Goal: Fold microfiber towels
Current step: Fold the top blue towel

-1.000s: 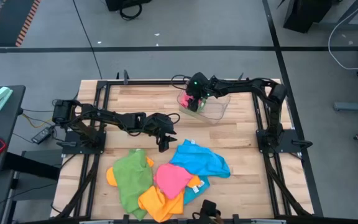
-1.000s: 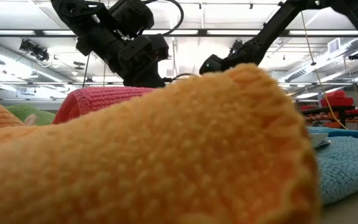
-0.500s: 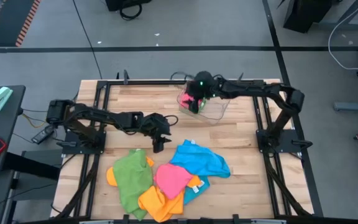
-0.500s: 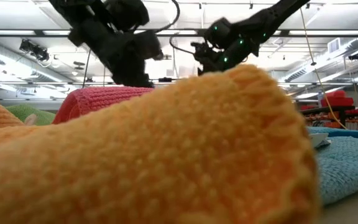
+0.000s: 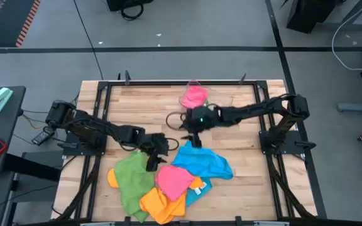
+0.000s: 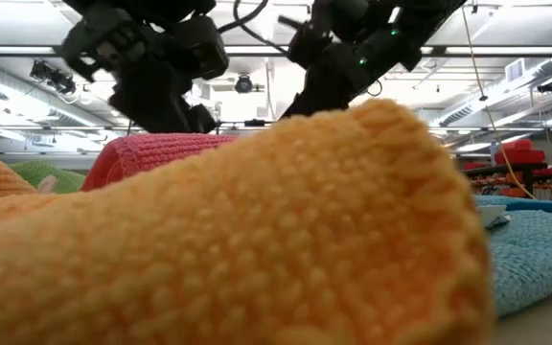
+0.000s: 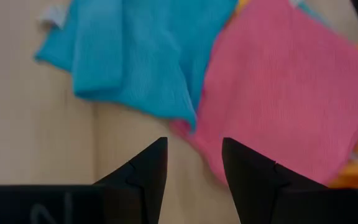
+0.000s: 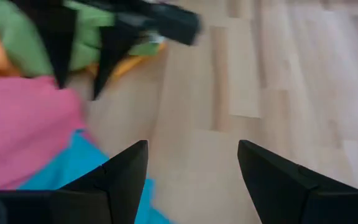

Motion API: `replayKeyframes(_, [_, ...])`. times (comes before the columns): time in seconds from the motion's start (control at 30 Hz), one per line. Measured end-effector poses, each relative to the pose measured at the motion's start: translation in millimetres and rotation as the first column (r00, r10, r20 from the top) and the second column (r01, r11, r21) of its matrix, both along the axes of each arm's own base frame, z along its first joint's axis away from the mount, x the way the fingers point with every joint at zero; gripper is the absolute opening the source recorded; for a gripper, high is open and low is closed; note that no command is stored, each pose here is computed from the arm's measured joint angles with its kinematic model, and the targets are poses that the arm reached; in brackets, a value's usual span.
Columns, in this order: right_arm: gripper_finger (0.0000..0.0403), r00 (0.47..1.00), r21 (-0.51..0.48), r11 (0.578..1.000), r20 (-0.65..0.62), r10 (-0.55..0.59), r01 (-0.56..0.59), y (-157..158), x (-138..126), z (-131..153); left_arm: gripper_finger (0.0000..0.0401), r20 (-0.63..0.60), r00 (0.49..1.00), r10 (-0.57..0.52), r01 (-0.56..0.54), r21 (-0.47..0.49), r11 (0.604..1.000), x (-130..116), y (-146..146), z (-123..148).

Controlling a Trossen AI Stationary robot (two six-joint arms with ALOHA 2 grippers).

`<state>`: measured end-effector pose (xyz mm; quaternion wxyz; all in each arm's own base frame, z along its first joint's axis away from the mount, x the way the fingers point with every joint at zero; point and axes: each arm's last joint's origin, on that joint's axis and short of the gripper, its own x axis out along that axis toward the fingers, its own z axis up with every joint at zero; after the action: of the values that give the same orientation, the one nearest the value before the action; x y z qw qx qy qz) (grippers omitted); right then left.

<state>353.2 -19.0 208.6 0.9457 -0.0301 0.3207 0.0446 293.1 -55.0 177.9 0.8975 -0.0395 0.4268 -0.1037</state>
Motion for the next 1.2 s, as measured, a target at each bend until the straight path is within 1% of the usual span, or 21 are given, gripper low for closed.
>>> replayKeyframes(0.17, [0.0259, 0.998, -0.047, 0.999, -0.069, 0.003, -0.007, 25.4, -9.2, -22.4, 0.0162, 0.000, 0.999, 0.035, -0.035, -0.051, 0.998, 0.7, -8.0, 0.3])
replayKeyframes(0.3, [0.0259, 0.993, -0.057, 0.998, -0.118, 0.003, -0.010, 37.0, -21.0, -40.3, 0.0162, -0.006, 0.999, 0.046, -0.047, -0.073, 0.996, 0.0, -12.4, 0.5])
replayKeyframes(0.37, [0.0259, 0.990, -0.045, 0.999, -0.142, 0.009, -0.015, 42.0, -26.4, -47.5, 0.0162, -0.008, 0.999, 0.054, -0.054, -0.086, 0.995, -0.2, -14.5, 0.7])
replayKeyframes(0.5, [0.0259, 0.991, -0.035, 0.997, -0.112, 0.067, -0.072, 60.5, -31.7, -53.7, 0.0162, -0.012, 0.999, 0.047, -0.048, -0.097, 0.994, -1.5, -20.3, 0.8])
replayKeyframes(0.57, [0.0259, 0.990, -0.052, 0.995, -0.114, 0.077, -0.084, 68.9, -35.0, -56.7, 0.0162, -0.006, 0.999, 0.037, -0.037, -0.098, 0.994, -2.0, -23.5, 1.2])
replayKeyframes(0.7, [0.0259, 0.989, -0.117, 0.993, -0.147, 0.006, -0.024, 69.9, -41.4, -63.6, 0.0162, 0.003, 1.000, 0.025, -0.025, -0.103, 0.994, -2.2, -27.2, 1.8])
replayKeyframes(0.83, [0.0259, 0.986, -0.114, 0.994, -0.165, -0.019, 0.000, 69.2, -44.2, -66.7, 0.0162, 0.023, 0.999, 0.040, -0.037, -0.127, 0.991, -0.8, -29.8, 3.8])
replayKeyframes(0.9, [0.0257, 0.980, -0.125, 0.992, -0.197, -0.028, 0.003, 68.3, -48.1, -70.8, 0.0162, 0.032, 0.999, 0.042, -0.037, -0.134, 0.990, -0.2, -30.3, 4.6])
replayKeyframes(0.97, [0.0250, 0.975, -0.131, 0.991, -0.220, -0.034, 0.005, 67.7, -50.5, -73.1, 0.0162, 0.033, 0.999, 0.042, -0.037, -0.136, 0.990, -0.1, -30.6, 4.7])
replayKeyframes(1.07, [0.0229, 0.966, -0.129, 0.992, -0.255, -0.044, 0.011, 66.6, -56.3, -79.1, 0.0162, 0.025, 0.998, 0.060, -0.056, -0.152, 0.987, -0.1, -30.5, 4.7])
replayKeyframes(1.13, [0.0208, 0.960, -0.126, 0.992, -0.275, -0.051, 0.017, 66.1, -60.4, -83.3, 0.0162, 0.023, 0.998, 0.066, -0.061, -0.155, 0.986, -0.1, -30.4, 4.7])
replayKeyframes(1.2, [0.0179, 0.960, -0.125, 0.992, -0.275, -0.053, 0.019, 65.9, -61.1, -84.1, 0.0162, 0.024, 0.998, 0.066, -0.062, -0.156, 0.986, 0.0, -30.5, 4.8])
